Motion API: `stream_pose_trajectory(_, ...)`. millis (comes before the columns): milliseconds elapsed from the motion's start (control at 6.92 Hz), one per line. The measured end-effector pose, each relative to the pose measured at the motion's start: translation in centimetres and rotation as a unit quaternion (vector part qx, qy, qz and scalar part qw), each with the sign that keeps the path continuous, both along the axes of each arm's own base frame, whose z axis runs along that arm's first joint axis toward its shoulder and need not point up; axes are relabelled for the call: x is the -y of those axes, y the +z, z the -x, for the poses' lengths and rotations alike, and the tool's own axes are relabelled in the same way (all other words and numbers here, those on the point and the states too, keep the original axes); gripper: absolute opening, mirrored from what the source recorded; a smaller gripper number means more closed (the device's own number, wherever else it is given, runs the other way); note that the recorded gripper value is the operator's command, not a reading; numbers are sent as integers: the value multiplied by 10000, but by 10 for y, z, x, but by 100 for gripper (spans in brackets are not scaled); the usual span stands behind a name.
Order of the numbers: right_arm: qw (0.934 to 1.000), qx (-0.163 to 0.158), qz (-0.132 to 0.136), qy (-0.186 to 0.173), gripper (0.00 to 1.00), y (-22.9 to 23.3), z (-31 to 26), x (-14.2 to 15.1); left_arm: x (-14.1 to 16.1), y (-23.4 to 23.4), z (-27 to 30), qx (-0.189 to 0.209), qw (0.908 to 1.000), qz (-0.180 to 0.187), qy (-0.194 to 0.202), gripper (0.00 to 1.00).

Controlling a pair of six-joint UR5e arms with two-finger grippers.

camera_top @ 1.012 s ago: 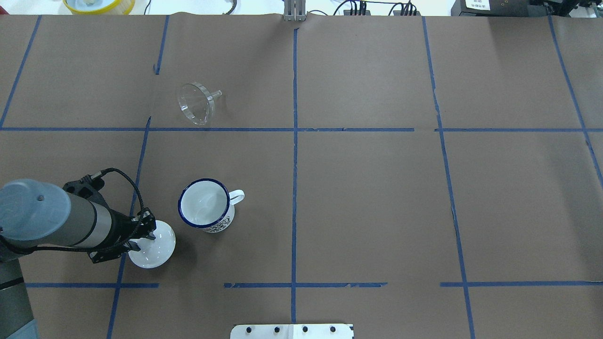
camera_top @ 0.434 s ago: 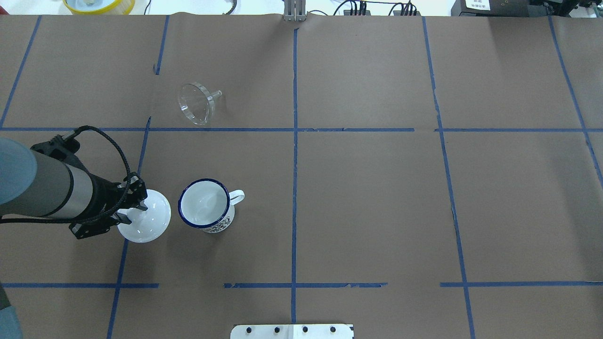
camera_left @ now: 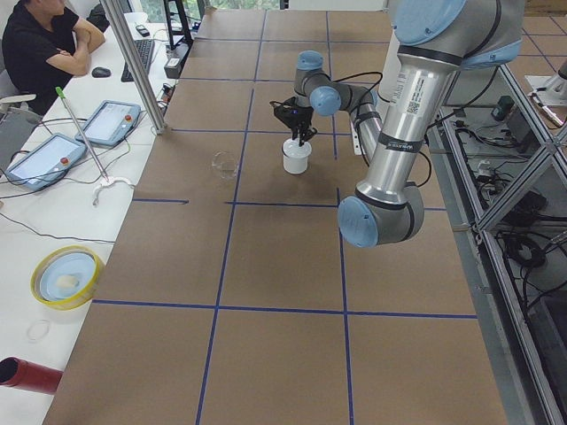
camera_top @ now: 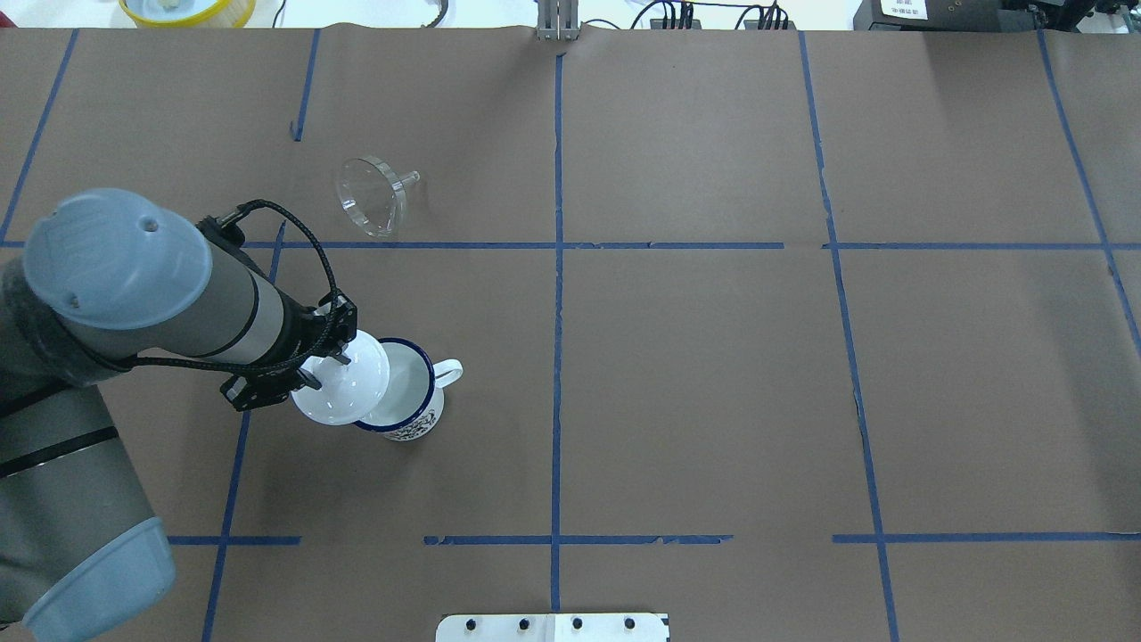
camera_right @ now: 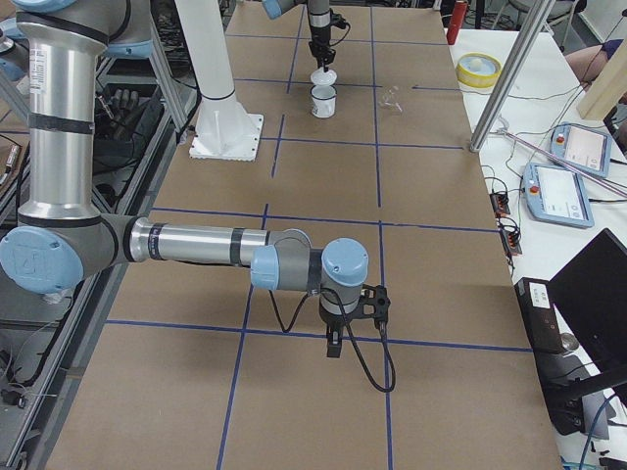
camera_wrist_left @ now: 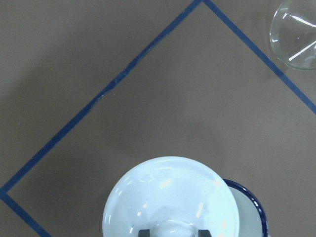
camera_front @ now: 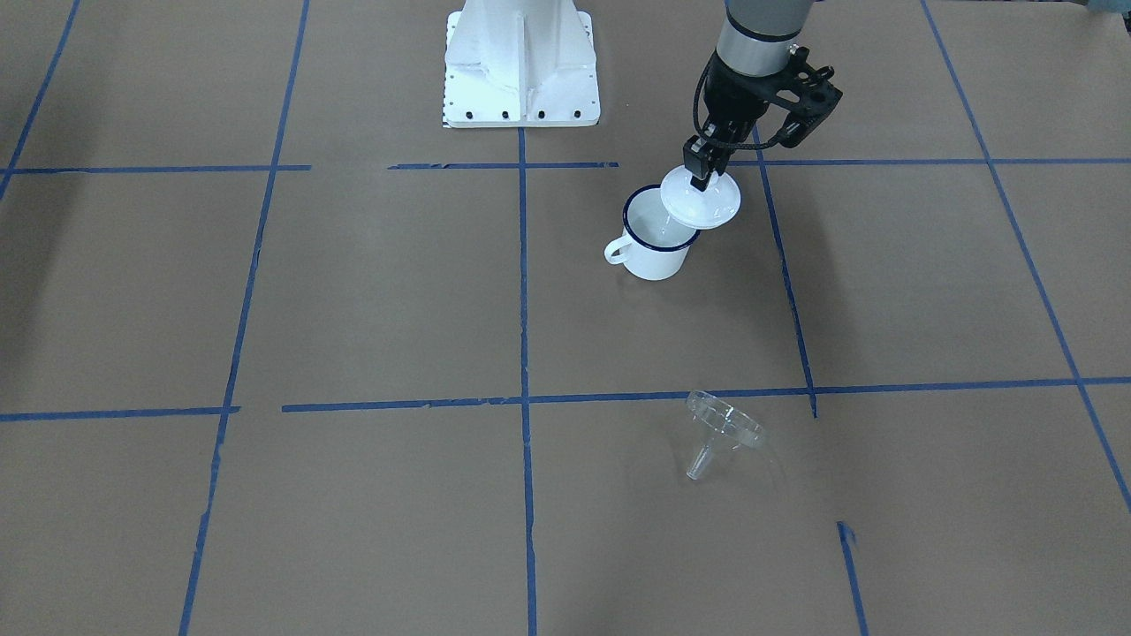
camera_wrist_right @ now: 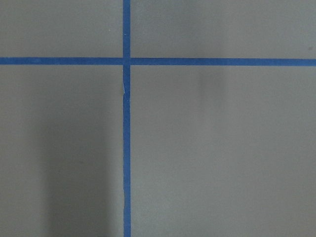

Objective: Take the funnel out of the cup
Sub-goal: 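Lift the white lid with the left gripper and carry it over the mug, then lower the lid onto the mug opening with the left gripper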

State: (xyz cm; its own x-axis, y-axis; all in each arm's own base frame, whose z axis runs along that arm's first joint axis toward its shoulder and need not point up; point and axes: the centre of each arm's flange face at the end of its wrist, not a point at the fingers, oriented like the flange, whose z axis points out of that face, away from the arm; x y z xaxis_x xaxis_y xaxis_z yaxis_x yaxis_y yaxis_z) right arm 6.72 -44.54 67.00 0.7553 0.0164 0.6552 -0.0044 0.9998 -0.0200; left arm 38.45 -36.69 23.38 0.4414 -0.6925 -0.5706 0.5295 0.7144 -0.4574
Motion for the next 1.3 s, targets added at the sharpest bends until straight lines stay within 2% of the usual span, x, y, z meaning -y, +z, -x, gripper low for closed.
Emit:
stream_pose_trajectory(578,10000,0,2,0,100,0,0,0,13,-9,-25,34,10000,57,12,0)
stream_pose_trajectory(1301,10000,0,1,0,100,0,0,0,4,-11,-36,2,9998,128,139,0)
